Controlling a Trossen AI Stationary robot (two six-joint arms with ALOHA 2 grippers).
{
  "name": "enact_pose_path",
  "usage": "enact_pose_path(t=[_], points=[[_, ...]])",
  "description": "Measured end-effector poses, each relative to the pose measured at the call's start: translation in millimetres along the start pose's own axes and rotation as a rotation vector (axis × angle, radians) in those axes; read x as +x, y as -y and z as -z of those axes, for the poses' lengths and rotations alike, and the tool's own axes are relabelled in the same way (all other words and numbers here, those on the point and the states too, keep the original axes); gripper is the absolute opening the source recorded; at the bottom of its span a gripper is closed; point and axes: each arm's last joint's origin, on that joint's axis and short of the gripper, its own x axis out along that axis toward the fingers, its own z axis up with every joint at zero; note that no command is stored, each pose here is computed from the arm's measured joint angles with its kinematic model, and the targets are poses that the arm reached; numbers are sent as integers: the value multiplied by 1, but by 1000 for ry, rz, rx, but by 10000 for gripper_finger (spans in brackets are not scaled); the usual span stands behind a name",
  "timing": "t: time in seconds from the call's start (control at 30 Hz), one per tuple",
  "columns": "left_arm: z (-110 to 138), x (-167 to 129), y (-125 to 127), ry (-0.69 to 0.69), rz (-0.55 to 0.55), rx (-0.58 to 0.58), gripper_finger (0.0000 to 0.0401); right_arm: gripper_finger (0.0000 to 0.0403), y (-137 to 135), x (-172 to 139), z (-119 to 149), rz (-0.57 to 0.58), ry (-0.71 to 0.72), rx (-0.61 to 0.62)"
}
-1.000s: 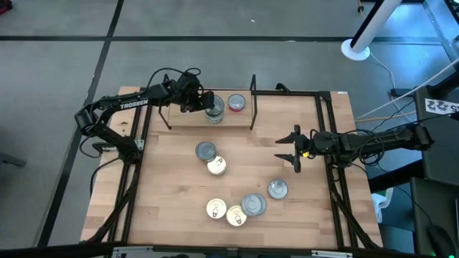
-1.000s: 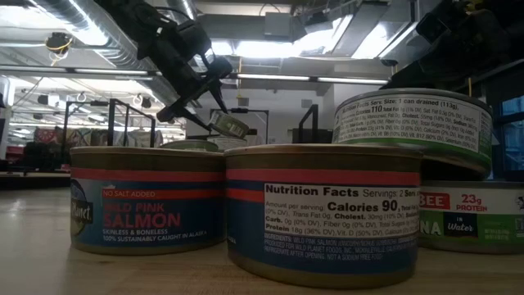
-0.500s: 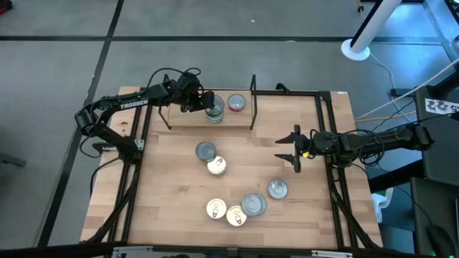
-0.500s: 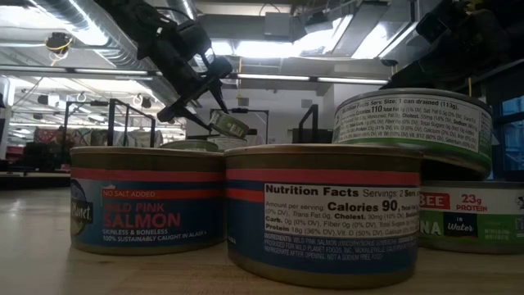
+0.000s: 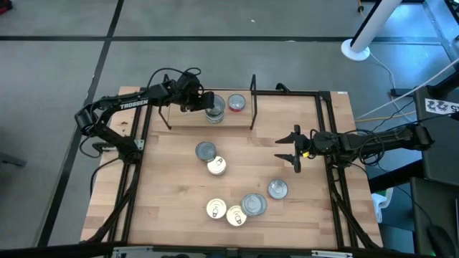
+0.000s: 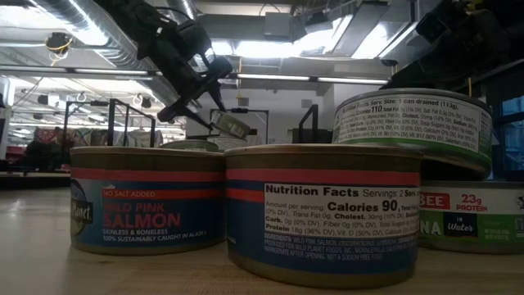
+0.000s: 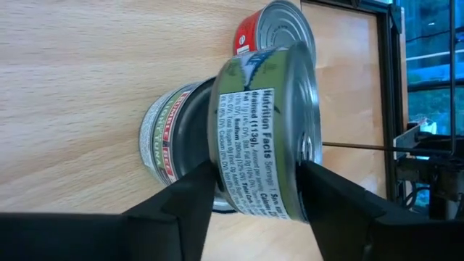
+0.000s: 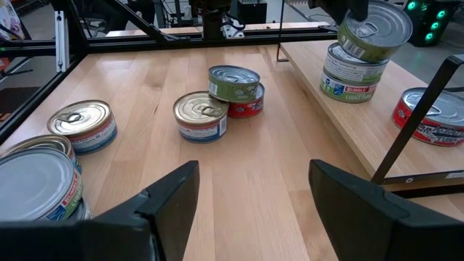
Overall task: Stack canned seafood by type on shelf
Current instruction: Put the green tuna can on the shelf
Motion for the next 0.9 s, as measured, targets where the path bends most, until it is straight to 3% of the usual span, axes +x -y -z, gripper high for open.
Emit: enact_pose_path(t=[0.3, 0.9], points=[[0, 0, 0, 1, 2, 1, 135, 260, 0, 0, 0, 0, -1, 0], [-14, -5, -5, 54, 26, -46, 138, 260, 0, 0, 0, 0, -1, 0]])
